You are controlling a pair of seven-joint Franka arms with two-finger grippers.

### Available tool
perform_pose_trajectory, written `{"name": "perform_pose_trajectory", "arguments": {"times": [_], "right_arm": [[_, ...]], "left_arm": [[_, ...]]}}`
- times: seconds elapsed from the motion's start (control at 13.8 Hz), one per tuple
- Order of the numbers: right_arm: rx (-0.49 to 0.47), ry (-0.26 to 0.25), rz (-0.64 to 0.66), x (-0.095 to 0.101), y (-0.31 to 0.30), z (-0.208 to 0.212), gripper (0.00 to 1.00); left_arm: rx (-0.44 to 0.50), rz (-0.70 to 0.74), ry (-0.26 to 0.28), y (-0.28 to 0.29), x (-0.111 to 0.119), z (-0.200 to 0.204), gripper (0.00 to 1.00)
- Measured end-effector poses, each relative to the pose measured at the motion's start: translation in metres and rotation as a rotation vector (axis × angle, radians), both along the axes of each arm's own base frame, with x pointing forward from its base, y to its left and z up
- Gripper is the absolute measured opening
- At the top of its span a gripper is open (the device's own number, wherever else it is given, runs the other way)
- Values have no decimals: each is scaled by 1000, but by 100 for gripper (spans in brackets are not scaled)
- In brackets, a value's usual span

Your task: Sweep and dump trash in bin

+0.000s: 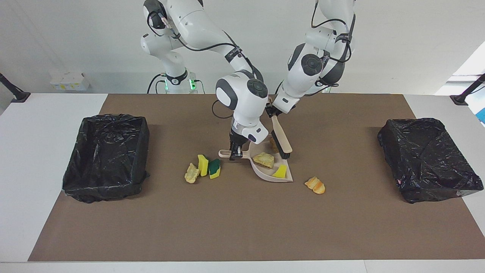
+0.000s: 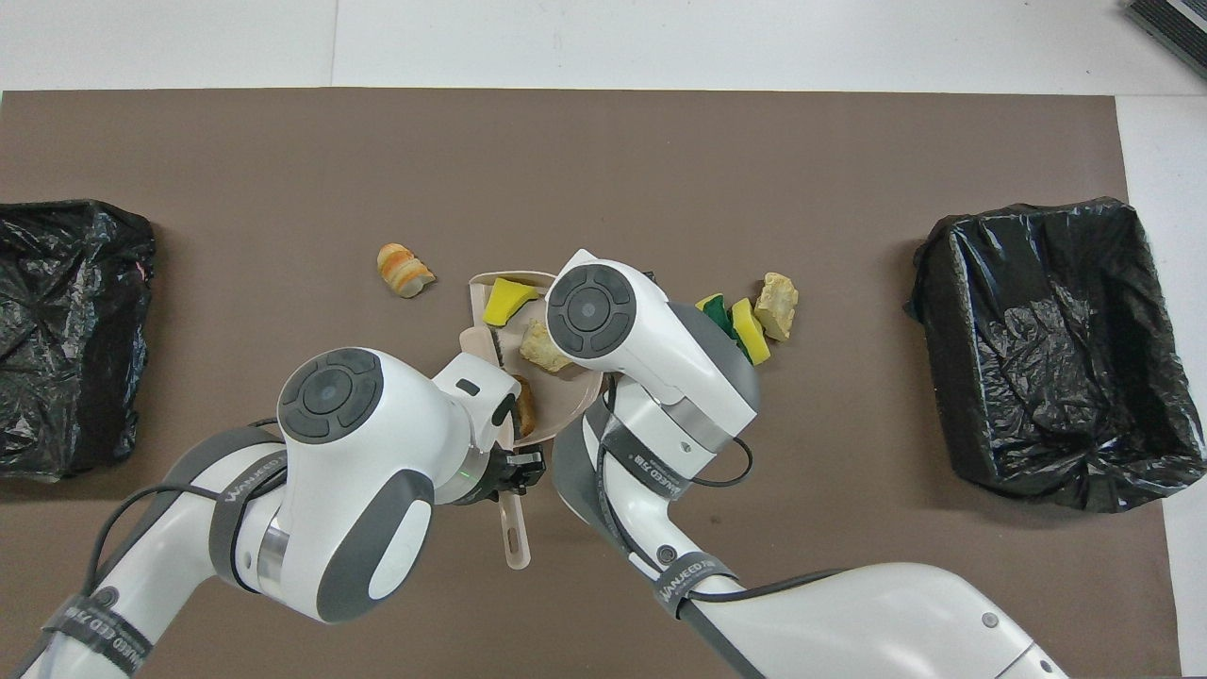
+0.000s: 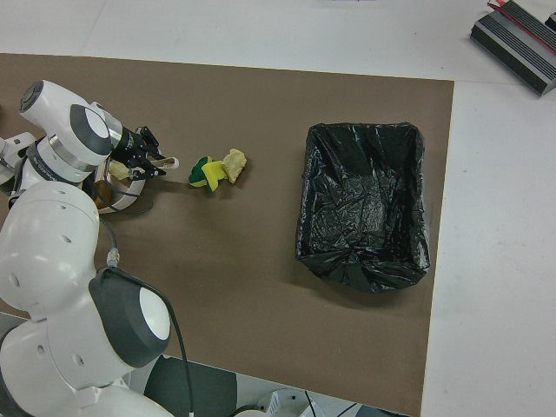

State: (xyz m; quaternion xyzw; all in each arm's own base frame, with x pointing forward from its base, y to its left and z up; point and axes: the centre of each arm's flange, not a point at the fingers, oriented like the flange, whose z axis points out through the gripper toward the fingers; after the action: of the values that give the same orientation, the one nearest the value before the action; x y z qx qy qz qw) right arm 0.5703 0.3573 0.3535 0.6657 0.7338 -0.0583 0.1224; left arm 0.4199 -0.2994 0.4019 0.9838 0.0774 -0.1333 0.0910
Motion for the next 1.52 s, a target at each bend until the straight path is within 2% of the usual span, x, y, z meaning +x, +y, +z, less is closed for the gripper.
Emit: {"name": "perform_pose_trajectory", "arguments": {"times": [0.22, 0.36, 0.65, 0.94, 1.23, 1.37, 1.52], "right_arm": [[0, 0, 0, 0, 0, 0, 32], [0, 0, -2, 1, -1, 0, 32], [0, -1, -11, 4, -6, 1, 32], [-14, 7, -23, 4, -11, 2, 32], [-96, -7, -106, -3, -16, 9, 32], [-112, -14, -132, -6, -15, 13, 32], [-116, -17, -145, -8, -14, 14, 32]], "left_arm": [[-11, 2, 21, 25, 22, 21, 26], [-13, 5, 14, 50, 38, 30, 26], [60, -60, -17, 98, 69, 29, 26], [80, -141, -63, 163, 131, 21, 26], [122, -225, -113, 226, 183, 9, 26], [127, -241, -119, 240, 200, 0, 26], [129, -265, -126, 229, 208, -19, 26]]}}
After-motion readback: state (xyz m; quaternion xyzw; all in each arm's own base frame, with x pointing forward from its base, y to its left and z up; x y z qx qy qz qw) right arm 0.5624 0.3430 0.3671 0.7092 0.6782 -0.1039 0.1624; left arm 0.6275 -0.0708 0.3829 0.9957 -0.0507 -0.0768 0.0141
